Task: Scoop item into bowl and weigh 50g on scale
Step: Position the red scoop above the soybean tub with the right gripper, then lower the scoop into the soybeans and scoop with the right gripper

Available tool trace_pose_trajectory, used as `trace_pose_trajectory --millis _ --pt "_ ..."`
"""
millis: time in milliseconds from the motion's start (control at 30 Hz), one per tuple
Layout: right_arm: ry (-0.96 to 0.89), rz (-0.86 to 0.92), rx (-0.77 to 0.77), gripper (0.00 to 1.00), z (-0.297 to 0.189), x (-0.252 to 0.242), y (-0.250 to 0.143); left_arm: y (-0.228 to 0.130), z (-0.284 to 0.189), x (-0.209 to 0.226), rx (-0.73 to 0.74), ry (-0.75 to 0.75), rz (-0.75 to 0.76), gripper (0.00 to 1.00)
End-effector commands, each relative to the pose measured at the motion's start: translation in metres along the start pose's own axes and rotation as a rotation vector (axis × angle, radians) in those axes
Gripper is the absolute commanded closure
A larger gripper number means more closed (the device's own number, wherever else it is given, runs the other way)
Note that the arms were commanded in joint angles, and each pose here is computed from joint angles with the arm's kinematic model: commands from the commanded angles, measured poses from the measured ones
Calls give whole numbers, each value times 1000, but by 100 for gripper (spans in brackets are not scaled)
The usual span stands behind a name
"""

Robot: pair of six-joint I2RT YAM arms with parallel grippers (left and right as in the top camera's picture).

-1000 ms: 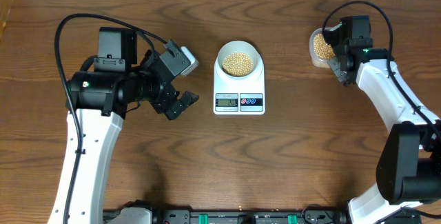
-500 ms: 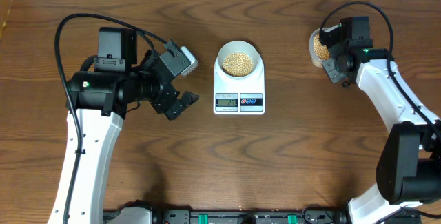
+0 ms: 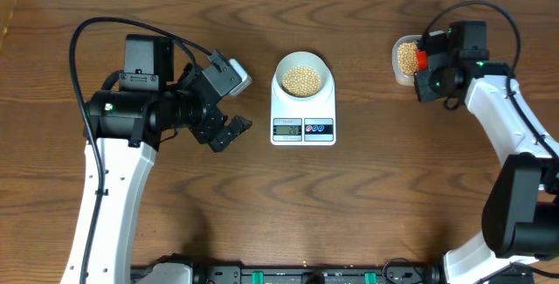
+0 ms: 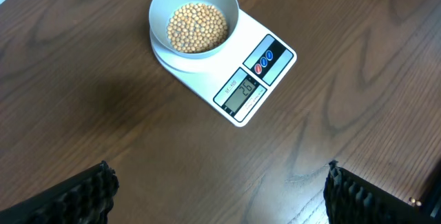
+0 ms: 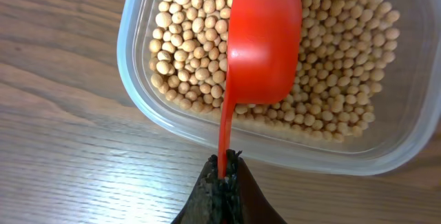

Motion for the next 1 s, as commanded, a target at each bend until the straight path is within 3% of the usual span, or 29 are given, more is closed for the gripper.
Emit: trace_pose_trajectory --millis 0,967 --pt "153 78 -3 99 0 14 -4 6 -5 0 -22 0 12 2" --pt "329 352 -76 99 -15 -29 -9 6 -5 0 -22 0 12 2"
Point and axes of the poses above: each gripper's point midway between its finger pads, its own z axis out along the fingers, its own x axis along the line the jaws close on, y = z × x, the point moved 3 cm from there along -z, back along the fingers, and after that the axes turned 2 degrees about z, right-handed, at the moved point
